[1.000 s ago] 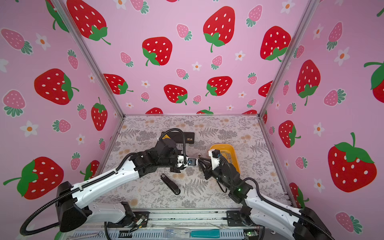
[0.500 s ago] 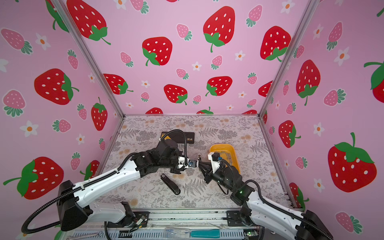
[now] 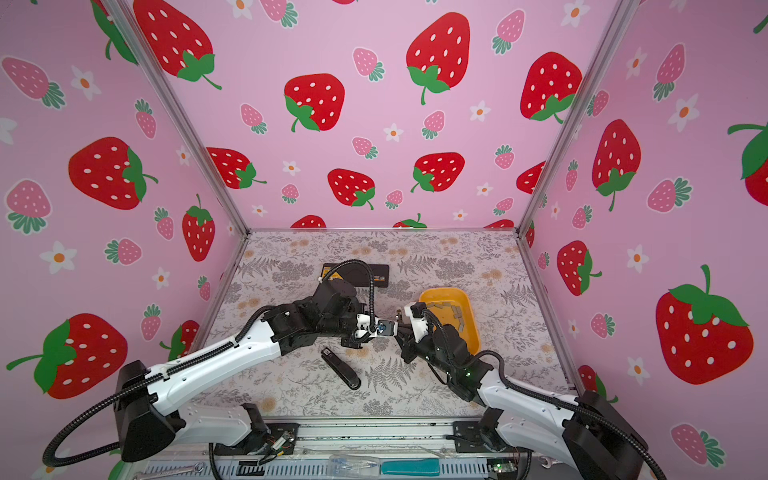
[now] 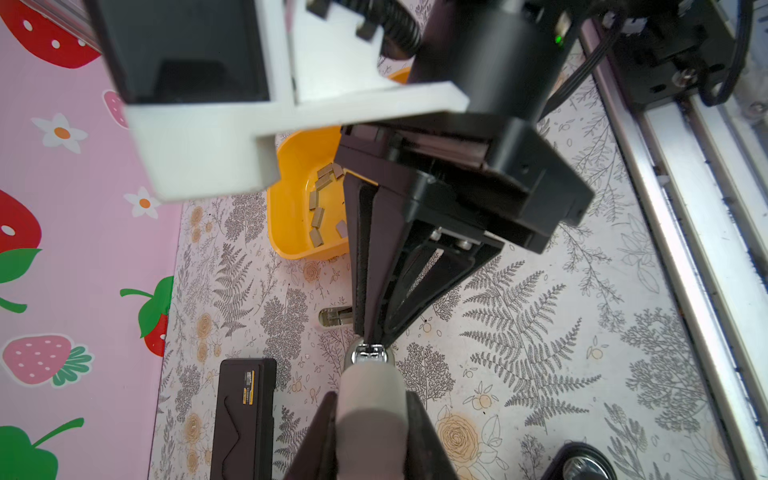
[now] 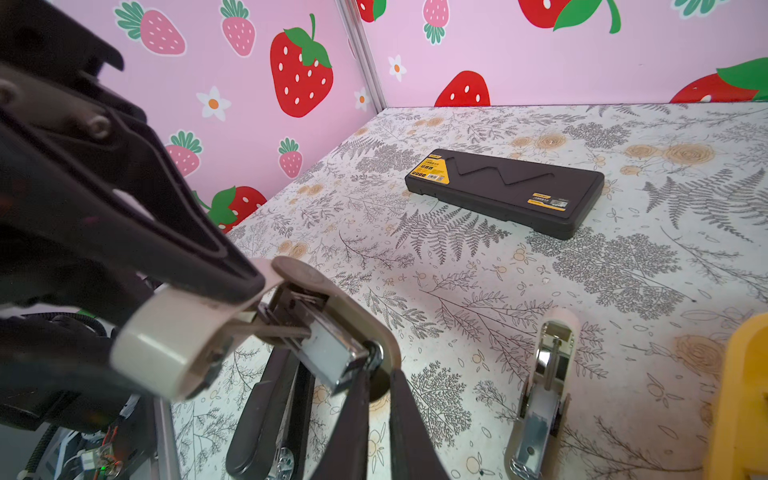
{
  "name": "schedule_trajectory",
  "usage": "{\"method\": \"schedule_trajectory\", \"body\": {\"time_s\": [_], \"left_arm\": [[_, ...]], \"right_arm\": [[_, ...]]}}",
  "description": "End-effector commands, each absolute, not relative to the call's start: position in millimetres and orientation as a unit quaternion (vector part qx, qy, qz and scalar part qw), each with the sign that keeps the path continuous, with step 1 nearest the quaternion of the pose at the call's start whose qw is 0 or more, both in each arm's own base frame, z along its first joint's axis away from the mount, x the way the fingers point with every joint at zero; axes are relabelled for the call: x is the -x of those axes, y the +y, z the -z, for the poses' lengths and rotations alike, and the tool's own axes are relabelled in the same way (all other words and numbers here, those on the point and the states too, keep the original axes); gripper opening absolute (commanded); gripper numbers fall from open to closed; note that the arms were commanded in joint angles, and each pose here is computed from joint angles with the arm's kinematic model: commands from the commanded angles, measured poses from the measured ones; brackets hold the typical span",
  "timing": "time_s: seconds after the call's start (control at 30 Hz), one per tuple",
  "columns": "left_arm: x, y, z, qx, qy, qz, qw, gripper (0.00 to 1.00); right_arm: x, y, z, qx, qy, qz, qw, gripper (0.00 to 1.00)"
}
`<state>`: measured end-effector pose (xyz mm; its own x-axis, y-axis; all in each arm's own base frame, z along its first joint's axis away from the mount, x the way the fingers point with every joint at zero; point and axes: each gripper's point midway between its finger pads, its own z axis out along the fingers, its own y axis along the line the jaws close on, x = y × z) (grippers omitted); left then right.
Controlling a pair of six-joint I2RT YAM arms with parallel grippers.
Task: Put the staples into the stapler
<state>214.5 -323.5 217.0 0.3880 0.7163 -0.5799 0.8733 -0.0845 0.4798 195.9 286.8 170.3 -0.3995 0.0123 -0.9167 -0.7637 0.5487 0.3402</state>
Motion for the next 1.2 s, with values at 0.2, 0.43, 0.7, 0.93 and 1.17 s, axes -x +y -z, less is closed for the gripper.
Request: {"method": "schedule_trajectory", "body": {"time_s": [0.2, 0.43, 0.7, 0.93, 1.17], "left_arm": [[-187, -342, -246, -0.735, 0.494, 0.179, 0.43, 0.0], [-176, -345, -249, -0.739, 0.476, 0.209, 0.429, 0.0], [-173, -343, -254, -0.735, 0.469, 0.223, 0.436, 0.0], [-175, -338, -253, -0.735, 0.47, 0.211, 0.44, 0.0], [-170, -337, -251, -0.741, 0.464, 0.219, 0.433, 0.0]], "right_arm": [[-195, 303, -191, 0.259, 0.704, -0.439, 0.494, 0.13], [-188, 308, -193, 0.27, 0.689, -0.46, 0.491, 0.13], [-182, 305, -198, 0.285, 0.666, -0.466, 0.509, 0.16], [-188, 275, -194, 0.288, 0.656, -0.394, 0.576, 0.29], [-155, 261, -196, 0.369, 0.584, -0.383, 0.614, 0.51]]}}
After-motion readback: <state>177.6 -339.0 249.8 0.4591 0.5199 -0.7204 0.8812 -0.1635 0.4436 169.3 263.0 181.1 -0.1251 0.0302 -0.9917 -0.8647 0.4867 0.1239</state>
